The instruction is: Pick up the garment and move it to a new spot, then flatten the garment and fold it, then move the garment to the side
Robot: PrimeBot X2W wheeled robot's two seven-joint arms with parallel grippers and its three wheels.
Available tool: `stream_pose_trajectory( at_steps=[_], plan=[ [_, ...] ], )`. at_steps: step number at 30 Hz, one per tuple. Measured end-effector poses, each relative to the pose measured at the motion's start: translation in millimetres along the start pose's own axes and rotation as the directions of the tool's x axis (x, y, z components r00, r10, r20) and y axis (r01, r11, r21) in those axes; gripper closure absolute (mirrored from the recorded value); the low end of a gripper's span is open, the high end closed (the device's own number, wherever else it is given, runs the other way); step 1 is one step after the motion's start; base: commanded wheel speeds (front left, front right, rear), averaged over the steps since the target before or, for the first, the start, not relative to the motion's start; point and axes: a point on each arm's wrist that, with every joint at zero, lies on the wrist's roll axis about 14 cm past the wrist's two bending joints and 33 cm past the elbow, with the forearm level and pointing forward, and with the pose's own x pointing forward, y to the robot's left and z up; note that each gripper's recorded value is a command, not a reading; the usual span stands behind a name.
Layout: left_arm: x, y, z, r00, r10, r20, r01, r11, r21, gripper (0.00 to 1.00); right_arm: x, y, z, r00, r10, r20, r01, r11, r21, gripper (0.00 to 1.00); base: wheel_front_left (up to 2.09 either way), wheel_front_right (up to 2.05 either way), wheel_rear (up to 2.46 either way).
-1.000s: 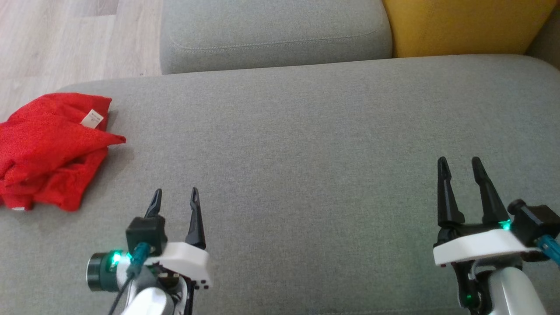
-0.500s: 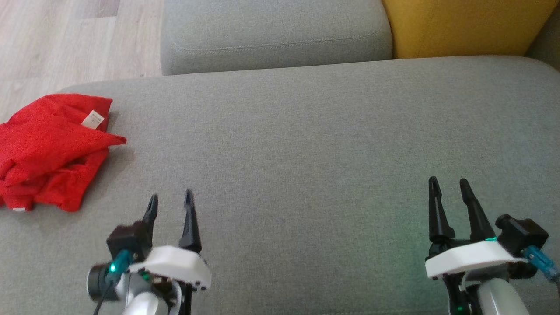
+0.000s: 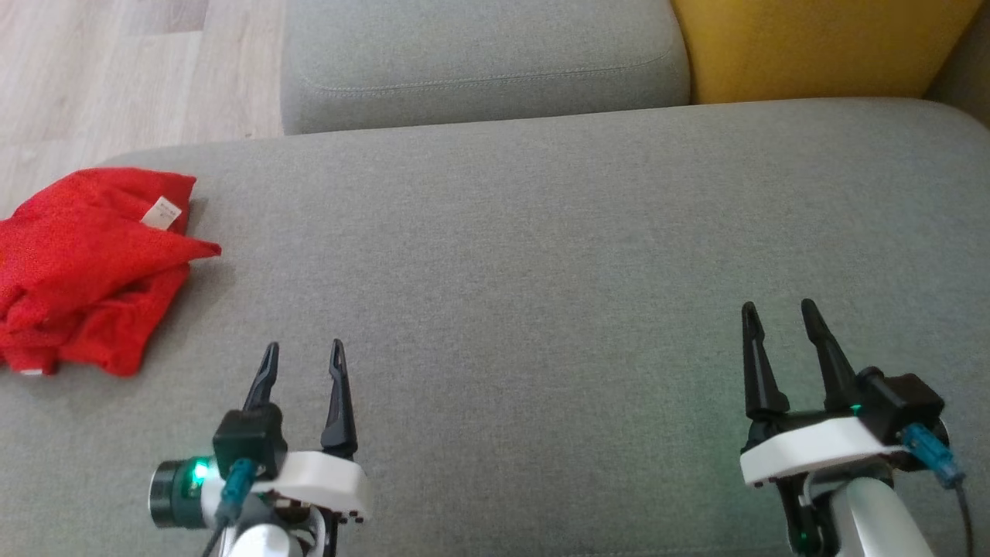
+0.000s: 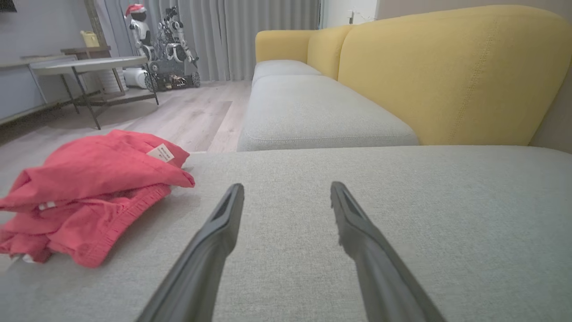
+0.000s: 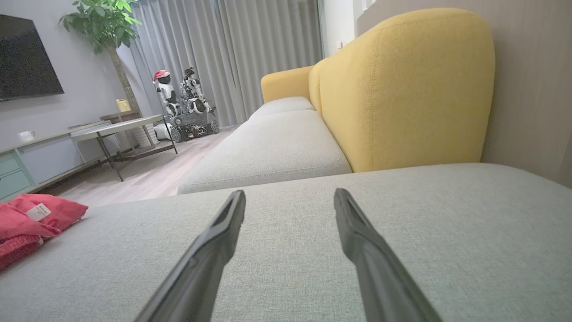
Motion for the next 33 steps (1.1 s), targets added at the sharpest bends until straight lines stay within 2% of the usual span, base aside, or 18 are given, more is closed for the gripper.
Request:
stream_pose_trajectory(
  at_steps=[8, 18, 28, 33],
  plan=[
    [-4, 13, 7, 0.999, 0.032, 0.033, -0.033, 0.999, 0.034, 0.00, 9, 19, -2, 0.998, 0.061, -0.004, -0.062, 0.998, -0.024, 0.00, 0.00, 0.00, 0.00],
    [-27, 57, 17, 0.984, 0.167, 0.066, -0.171, 0.984, 0.055, 0.00, 28, 68, -4, 0.978, 0.208, -0.006, -0.208, 0.978, -0.029, 0.00, 0.00, 0.00, 0.00],
    [-64, 109, 27, 0.936, 0.339, 0.099, -0.345, 0.937, 0.058, 0.00, 35, 135, -15, 0.918, 0.394, -0.036, -0.395, 0.918, -0.021, 0.00, 0.00, 0.00, 0.00],
    [-89, 131, 20, 0.901, 0.427, 0.077, -0.431, 0.901, 0.050, 0.00, 35, 162, -18, 0.884, 0.466, -0.045, -0.467, 0.884, -0.016, 0.00, 0.00, 0.00, 0.00]
  ],
)
